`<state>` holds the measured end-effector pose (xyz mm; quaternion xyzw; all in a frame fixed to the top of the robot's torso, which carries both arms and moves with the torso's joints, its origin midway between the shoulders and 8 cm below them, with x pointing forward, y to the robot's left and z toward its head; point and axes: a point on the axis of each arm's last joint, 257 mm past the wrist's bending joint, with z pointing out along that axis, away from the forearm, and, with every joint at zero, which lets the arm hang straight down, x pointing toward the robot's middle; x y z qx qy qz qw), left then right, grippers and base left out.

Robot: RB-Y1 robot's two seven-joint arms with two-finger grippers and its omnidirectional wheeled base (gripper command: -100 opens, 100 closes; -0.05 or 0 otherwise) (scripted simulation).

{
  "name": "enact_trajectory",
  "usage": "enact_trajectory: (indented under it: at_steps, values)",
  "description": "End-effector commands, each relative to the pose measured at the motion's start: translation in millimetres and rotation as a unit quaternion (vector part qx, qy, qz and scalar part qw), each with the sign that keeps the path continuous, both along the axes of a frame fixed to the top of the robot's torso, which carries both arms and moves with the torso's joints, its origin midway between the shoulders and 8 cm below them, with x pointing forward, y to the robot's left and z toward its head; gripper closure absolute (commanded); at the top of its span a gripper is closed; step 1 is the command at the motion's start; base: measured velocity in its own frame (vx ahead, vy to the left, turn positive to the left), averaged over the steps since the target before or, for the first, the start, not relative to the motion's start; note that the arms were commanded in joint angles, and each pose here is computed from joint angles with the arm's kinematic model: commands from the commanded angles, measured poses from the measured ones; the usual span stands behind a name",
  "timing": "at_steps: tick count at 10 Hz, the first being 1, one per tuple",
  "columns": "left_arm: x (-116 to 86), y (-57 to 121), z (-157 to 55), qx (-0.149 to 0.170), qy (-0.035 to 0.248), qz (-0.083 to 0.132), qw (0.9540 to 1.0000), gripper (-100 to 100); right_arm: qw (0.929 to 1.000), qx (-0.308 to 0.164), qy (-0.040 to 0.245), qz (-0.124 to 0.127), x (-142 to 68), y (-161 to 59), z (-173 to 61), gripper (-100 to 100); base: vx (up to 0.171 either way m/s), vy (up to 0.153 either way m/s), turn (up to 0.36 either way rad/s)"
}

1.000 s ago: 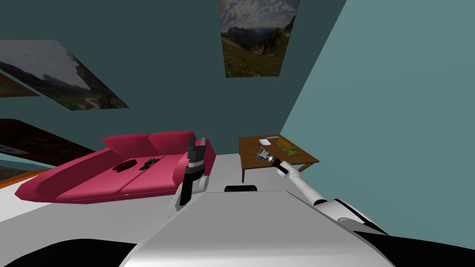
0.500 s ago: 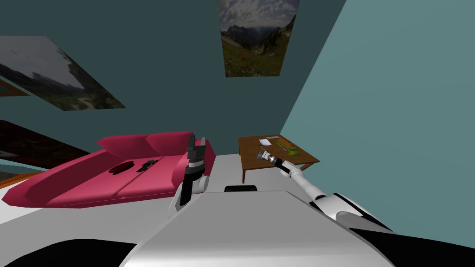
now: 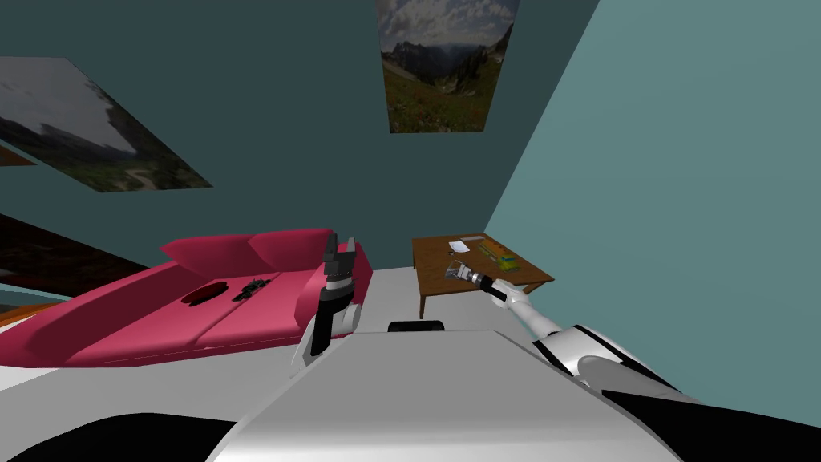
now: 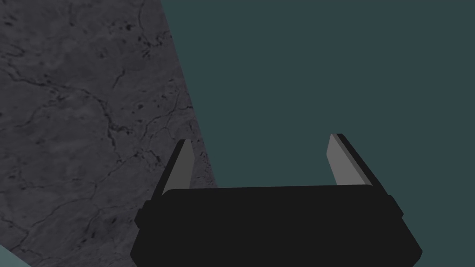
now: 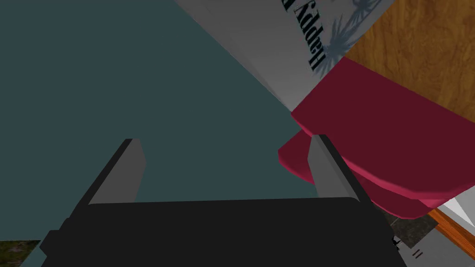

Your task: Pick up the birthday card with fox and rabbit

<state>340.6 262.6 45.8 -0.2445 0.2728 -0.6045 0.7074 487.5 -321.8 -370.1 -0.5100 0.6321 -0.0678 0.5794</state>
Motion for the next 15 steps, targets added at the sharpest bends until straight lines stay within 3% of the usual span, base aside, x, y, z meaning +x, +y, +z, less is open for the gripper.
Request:
enact_trajectory:
  at_steps: [1, 6, 10, 11, 12, 15]
  values:
    - [0.0, 0.0, 0.0, 0.000, 0.000, 0.000, 1.0000, 0, 0.9989, -0.045, 0.011, 0.003, -5.3, -21.3, -11.9, -100, 0.048, 0.030, -0.021]
    - [0.0, 0.0, 0.0, 0.000, 0.000, 0.000, 1.0000, 0, 0.9884, -0.142, 0.054, 0.006, -31.3, -75.4, -50.8, -100, 0.053, 0.022, -0.007]
    - [0.0, 0.0, 0.0, 0.000, 0.000, 0.000, 1.0000, 0, 0.9867, -0.150, 0.064, 0.004, -37.8, -81.0, -57.8, -100, 0.018, 0.005, -0.001]
    - [0.0, 0.0, 0.0, 0.000, 0.000, 0.000, 1.0000, 0, 0.9866, -0.150, 0.064, 0.005, -38.0, -80.9, -58.0, 0, 0.000, 0.000, 0.000]
    - [0.0, 0.0, 0.0, 0.000, 0.000, 0.000, 1.0000, 0, 0.9870, -0.144, 0.072, 0.007, -28.2, -59.3, -63.8, -100, -0.047, -0.096, 0.120]
    - [0.0, 0.0, 0.0, 0.000, 0.000, 0.000, 1.0000, 0, 0.9858, -0.151, 0.074, -0.003, -26.5, -65.2, -65.6, -100, -0.026, -0.071, 0.021]
